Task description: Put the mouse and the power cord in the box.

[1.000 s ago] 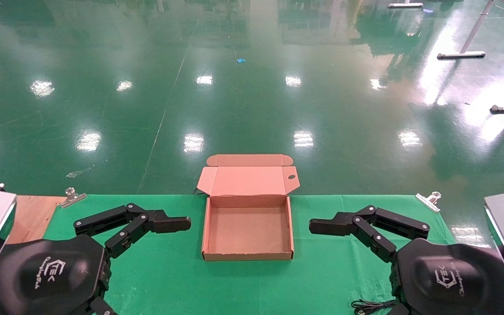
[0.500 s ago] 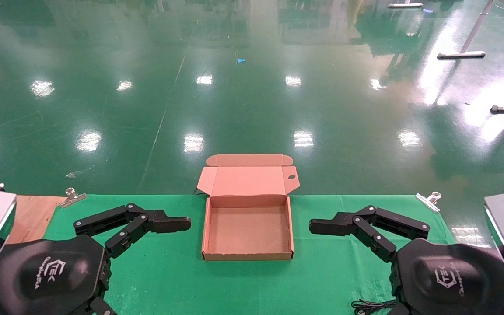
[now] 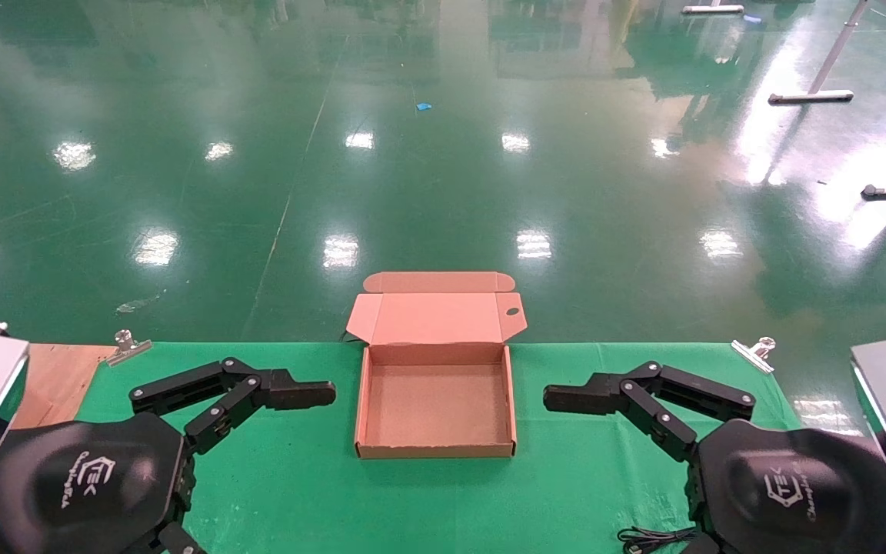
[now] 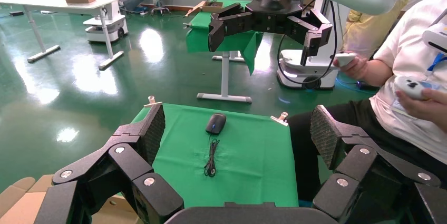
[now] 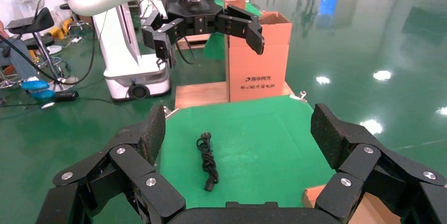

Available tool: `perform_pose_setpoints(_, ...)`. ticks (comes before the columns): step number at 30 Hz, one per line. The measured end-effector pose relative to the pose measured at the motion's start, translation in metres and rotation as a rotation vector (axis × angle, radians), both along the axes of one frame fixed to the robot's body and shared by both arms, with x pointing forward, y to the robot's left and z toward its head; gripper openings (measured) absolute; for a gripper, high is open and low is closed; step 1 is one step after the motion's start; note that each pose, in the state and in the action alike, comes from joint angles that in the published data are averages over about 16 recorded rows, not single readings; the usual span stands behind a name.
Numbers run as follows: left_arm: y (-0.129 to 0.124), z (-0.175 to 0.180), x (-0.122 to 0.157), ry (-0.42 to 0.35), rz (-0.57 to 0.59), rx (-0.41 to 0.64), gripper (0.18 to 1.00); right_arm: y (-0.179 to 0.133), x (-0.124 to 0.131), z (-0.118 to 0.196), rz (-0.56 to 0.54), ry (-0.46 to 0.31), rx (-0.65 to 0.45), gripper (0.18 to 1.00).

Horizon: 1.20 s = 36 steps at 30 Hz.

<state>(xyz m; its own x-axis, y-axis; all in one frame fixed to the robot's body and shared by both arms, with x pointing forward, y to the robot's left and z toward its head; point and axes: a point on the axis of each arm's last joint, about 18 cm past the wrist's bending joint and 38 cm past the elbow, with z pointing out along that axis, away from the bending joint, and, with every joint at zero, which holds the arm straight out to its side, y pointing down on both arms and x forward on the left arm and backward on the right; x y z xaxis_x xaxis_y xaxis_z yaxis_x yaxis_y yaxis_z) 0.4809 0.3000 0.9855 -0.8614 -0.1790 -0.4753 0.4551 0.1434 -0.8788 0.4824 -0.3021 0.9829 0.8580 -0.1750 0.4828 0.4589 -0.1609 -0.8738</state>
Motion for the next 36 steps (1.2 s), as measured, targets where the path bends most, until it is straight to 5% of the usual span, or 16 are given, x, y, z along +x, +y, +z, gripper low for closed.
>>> perform_pose_setpoints(7,0.004,-0.021,0.018,0.037,0.062,0.113,1.001,0.0,0.023,-0.023,-0.072,-0.032,-0.193,1.001)
perform_pose_setpoints(25,0.048,-0.099,0.095,0.119,0.313,0.591,1.001,-0.021,0.141,-0.084,-0.336,-0.282,-1.033,1.001)
perform_pose_setpoints(36,0.07,-0.137,0.126,0.141,0.376,0.733,1.001,-0.023,0.199,-0.113,-0.382,-0.358,-1.265,1.001)
